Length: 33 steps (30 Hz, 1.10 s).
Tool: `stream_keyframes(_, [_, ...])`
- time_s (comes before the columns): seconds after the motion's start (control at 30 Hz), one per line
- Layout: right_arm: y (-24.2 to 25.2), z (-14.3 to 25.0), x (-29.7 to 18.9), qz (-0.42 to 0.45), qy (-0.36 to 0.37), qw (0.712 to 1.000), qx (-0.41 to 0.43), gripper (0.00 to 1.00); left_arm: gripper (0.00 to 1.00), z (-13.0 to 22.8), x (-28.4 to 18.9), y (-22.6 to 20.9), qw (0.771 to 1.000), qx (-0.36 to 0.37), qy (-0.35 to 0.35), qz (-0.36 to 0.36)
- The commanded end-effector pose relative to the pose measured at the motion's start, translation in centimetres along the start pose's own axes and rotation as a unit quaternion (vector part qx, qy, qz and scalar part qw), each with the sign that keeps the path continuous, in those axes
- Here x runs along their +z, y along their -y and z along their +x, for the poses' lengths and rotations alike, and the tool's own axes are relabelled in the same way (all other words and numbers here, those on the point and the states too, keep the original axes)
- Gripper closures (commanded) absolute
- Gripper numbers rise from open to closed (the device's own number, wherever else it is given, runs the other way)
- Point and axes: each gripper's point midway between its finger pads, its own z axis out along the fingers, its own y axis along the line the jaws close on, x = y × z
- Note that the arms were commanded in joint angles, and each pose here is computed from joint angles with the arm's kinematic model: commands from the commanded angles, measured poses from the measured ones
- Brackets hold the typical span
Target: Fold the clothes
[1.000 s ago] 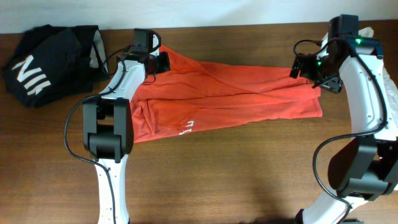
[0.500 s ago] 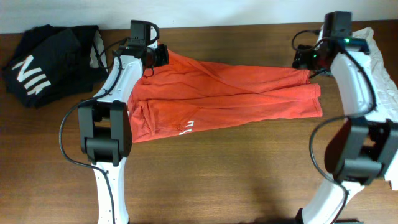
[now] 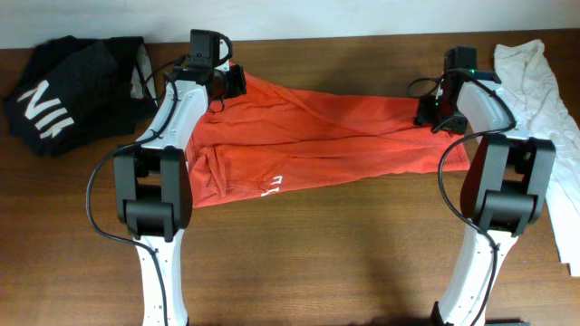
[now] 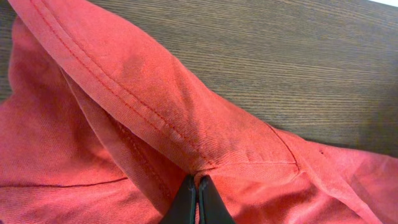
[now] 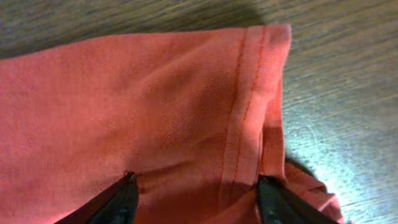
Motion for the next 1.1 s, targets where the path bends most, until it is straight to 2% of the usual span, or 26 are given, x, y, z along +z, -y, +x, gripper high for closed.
stream_keyframes(0.0, [-0.1,-0.5,0.3,0.004,0.008,1.000,-0.004,0.51,0.99,-1.9,-1.9,0.6,1.000,0.006,0.024,0.004])
stream_keyframes(0.03, [-0.2,-0.6,0.3,0.004,0.010,1.000,-0.003,0.58,0.99,-1.9,-1.9,0.6,1.000,0.006,0.024,0.004])
stream_keyframes(0.17, [-0.1,-1.1,0.3,0.005,0.020,1.000,-0.003,0.71,0.99,-1.9,-1.9,0.6,1.000,0.006,0.024,0.004])
stream_keyframes(0.3, [0.1,-1.8,0.1,0.007,0.033,0.999,-0.001,0.71,0.99,-1.9,-1.9,0.6,1.000,0.006,0.024,0.003])
stream_keyframes(0.33, [0.3,-2.1,0.1,0.007,0.037,0.999,0.002,0.76,0.99,-1.9,-1.9,0.6,1.000,0.006,0.024,0.004])
stream_keyframes(0.37, [0.5,-2.1,0.1,0.007,0.037,0.999,0.004,0.90,0.99,-1.9,-1.9,0.6,1.000,0.006,0.024,0.003])
stream_keyframes(0.4, [0.6,-2.1,0.1,0.008,0.037,0.999,0.005,0.96,0.99,-1.9,-1.9,0.5,1.000,0.006,0.025,0.001])
stream_keyframes(0.63, [0.6,-3.3,-1.0,0.006,0.051,0.999,0.009,0.96,0.99,-2.0,-1.9,0.2,1.000,0.006,0.028,-0.009])
stream_keyframes(0.73, [1.6,-4.8,-3.7,0.005,0.057,0.998,0.041,0.96,0.99,-2.8,-2.6,0.6,0.999,0.008,0.040,-0.005])
stream_keyframes(0.9, [2.9,-6.9,-8.2,-0.008,0.073,0.996,0.056,0.96,0.99,-4.7,-5.7,1.7,0.998,0.013,0.067,0.002])
stream_keyframes(1.07, [4.1,-7.1,-8.4,-0.006,0.074,0.995,0.072,0.96,0.99,-5.3,-9.9,2.6,0.997,0.014,0.071,0.003])
